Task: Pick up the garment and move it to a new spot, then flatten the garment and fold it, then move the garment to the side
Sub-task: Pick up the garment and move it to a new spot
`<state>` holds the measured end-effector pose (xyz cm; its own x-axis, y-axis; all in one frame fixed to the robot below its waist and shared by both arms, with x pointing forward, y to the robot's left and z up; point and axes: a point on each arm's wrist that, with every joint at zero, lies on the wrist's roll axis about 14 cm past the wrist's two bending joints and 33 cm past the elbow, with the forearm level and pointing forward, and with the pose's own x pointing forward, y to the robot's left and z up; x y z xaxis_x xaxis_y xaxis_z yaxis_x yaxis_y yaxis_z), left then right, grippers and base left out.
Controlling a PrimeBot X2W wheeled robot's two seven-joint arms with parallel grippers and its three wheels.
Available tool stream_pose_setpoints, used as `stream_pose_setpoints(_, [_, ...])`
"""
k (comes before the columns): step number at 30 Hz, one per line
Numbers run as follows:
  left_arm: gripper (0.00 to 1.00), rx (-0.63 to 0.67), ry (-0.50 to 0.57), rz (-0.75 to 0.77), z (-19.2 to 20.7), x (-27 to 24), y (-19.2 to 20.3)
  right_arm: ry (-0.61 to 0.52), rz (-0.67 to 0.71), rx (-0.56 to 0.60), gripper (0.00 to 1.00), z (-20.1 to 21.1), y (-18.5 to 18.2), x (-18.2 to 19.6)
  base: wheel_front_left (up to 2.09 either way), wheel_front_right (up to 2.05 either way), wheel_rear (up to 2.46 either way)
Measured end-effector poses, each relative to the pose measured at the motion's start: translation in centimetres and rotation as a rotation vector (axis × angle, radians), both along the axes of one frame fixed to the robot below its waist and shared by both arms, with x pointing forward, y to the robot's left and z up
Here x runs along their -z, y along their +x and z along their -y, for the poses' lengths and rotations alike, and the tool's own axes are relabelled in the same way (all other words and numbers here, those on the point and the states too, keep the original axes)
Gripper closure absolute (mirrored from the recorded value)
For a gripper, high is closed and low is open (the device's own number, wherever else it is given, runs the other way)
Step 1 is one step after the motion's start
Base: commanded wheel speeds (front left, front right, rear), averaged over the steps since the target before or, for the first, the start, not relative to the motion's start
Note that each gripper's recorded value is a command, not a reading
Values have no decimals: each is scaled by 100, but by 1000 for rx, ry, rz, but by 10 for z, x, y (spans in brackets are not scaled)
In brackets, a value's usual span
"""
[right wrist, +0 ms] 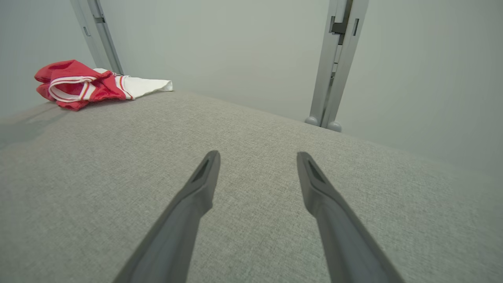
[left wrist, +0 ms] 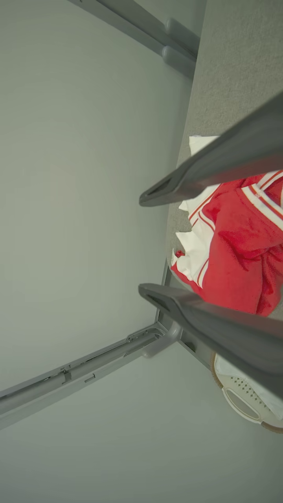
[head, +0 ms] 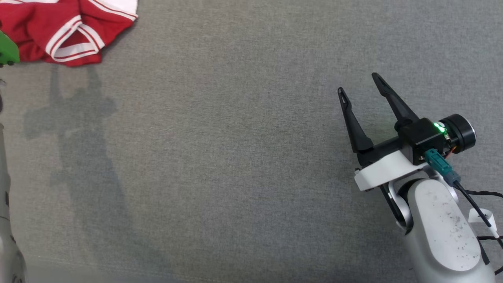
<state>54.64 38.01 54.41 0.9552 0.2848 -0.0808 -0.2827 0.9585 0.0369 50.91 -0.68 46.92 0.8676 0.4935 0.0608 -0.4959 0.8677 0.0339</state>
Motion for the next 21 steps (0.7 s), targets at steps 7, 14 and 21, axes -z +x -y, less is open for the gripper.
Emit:
stream_pose_setpoints(7, [0,12,-79,-266,19,108,15,-41,-64,58,0,24,9,38,0,0,0])
stream_pose_setpoints(14, [0,0,-84,-437,19,171,11,-61,-111,84,0,36,12,65,0,0,0])
stream_pose_setpoints(21, [0,-41,-48,-501,8,192,11,-68,-122,96,0,41,14,74,0,0,0])
